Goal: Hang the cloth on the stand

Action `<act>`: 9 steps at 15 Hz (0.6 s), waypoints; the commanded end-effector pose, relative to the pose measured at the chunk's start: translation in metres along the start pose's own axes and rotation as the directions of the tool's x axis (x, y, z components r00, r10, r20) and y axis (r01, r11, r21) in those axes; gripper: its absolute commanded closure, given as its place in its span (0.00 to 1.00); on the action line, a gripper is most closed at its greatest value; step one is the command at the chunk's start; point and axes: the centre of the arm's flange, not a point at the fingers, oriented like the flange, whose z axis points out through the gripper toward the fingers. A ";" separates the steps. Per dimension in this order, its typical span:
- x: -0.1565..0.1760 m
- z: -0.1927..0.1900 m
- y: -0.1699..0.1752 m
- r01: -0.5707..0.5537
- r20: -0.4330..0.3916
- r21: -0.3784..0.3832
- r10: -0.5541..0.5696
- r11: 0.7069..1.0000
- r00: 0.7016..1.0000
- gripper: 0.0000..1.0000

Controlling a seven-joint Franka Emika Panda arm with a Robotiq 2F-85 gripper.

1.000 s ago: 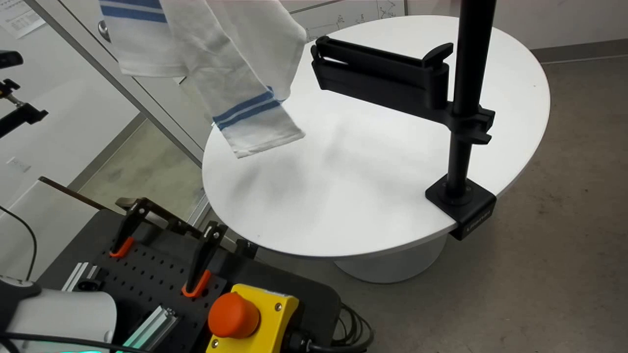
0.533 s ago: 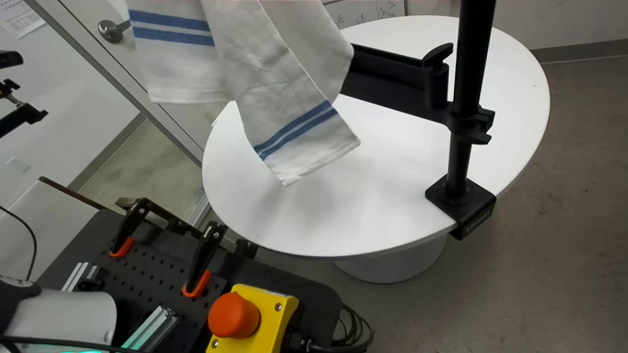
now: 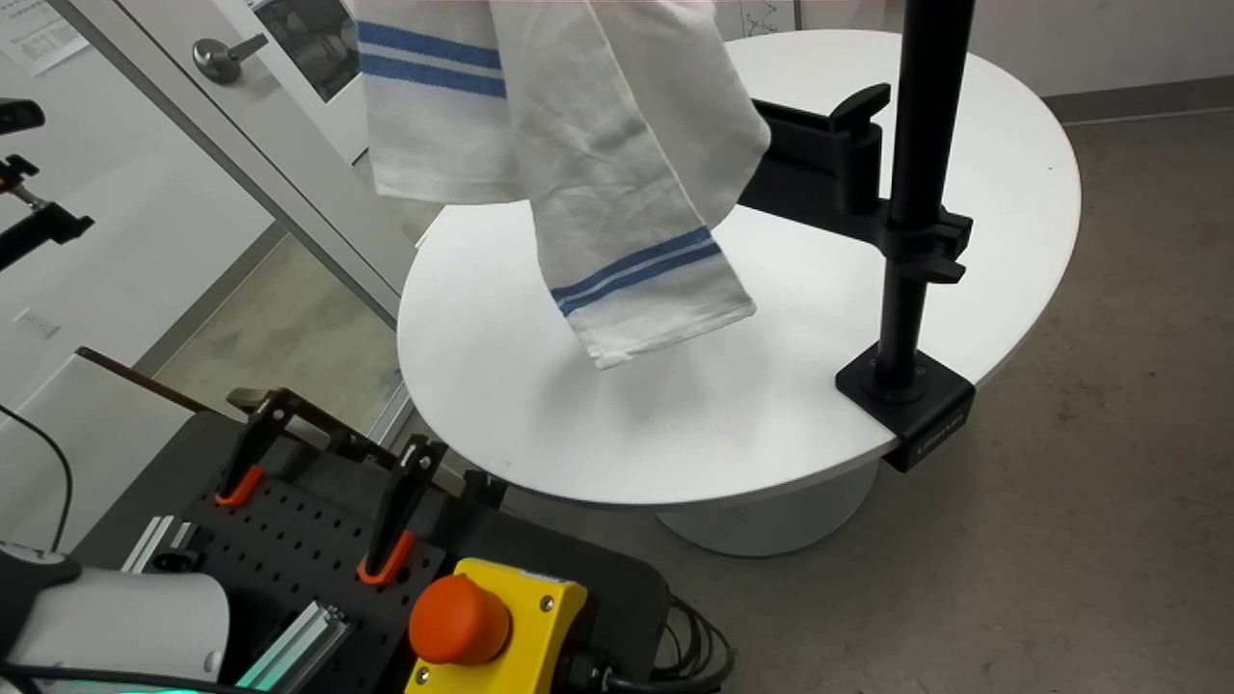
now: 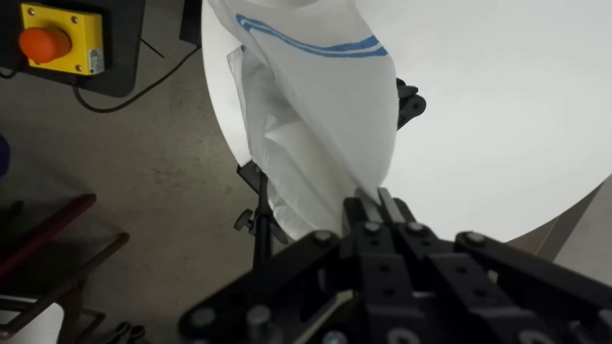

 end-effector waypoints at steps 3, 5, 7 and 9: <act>0.054 0.013 -0.057 -0.110 0.008 -0.072 0.110 0.991 0.994 1.00; 0.065 0.020 -0.077 -0.136 0.001 -0.088 0.137 0.987 0.991 1.00; 0.073 0.027 -0.098 -0.158 -0.009 -0.103 0.158 0.982 0.987 1.00; 0.079 0.034 -0.119 -0.177 -0.015 -0.120 0.176 0.977 0.984 1.00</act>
